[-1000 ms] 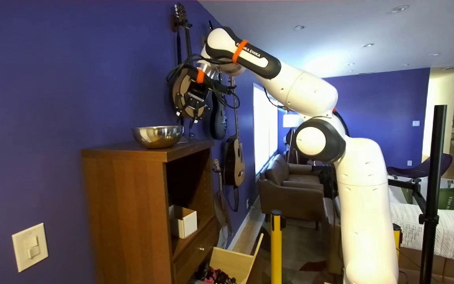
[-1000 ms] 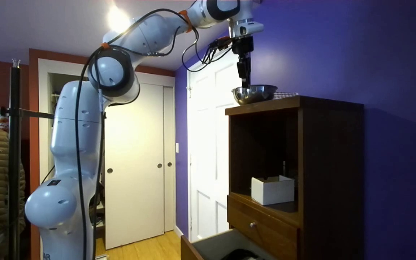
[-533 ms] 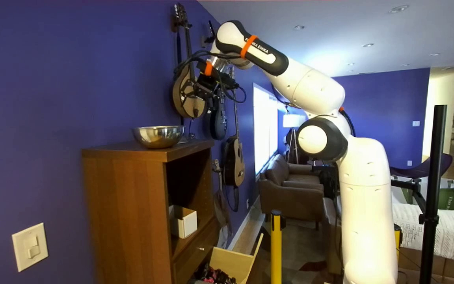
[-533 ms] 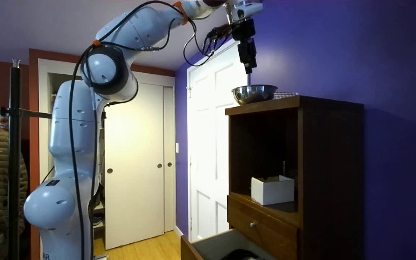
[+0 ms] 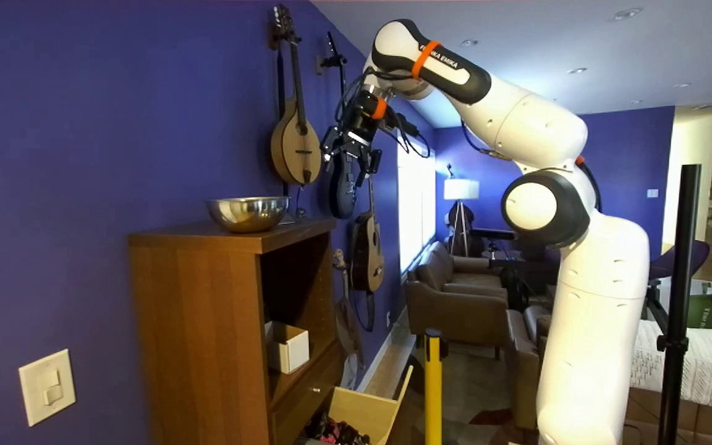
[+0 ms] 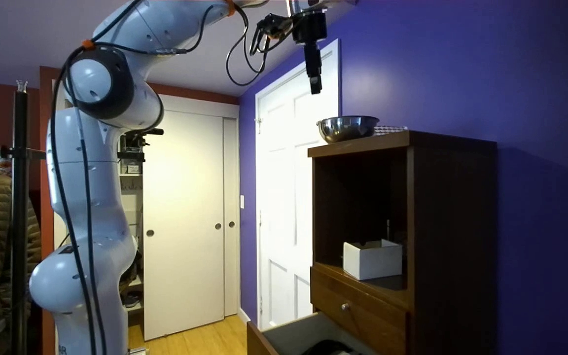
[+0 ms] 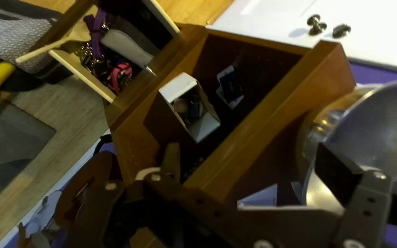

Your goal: Take the bowl out of the drawer and place it on the top of the cabinet

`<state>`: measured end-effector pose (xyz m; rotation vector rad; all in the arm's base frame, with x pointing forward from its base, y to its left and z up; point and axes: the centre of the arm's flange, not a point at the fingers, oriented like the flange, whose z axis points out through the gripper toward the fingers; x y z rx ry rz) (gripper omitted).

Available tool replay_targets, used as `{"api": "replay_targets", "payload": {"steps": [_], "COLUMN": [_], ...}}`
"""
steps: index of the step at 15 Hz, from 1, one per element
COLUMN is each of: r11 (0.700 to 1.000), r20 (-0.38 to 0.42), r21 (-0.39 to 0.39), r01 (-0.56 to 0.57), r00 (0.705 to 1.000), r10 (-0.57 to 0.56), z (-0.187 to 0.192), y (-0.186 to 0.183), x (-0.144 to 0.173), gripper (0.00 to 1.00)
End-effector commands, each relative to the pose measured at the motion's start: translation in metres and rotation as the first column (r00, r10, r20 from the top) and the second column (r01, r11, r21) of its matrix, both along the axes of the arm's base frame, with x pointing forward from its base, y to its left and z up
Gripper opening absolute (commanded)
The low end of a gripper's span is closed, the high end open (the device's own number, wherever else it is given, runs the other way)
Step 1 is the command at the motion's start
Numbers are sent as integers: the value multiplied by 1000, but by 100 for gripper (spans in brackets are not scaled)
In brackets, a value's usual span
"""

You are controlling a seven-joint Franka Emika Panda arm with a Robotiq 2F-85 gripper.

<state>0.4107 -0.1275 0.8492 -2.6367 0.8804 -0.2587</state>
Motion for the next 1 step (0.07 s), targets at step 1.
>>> {"api": "replay_targets", "payload": {"steps": [1], "r11": [999], "r20": [-21], "r21": [5], "r01": [-47], "r00": [999], "r10": [47], "z": [-11], "y": [0], "x": [-3], "gripper": [100]}}
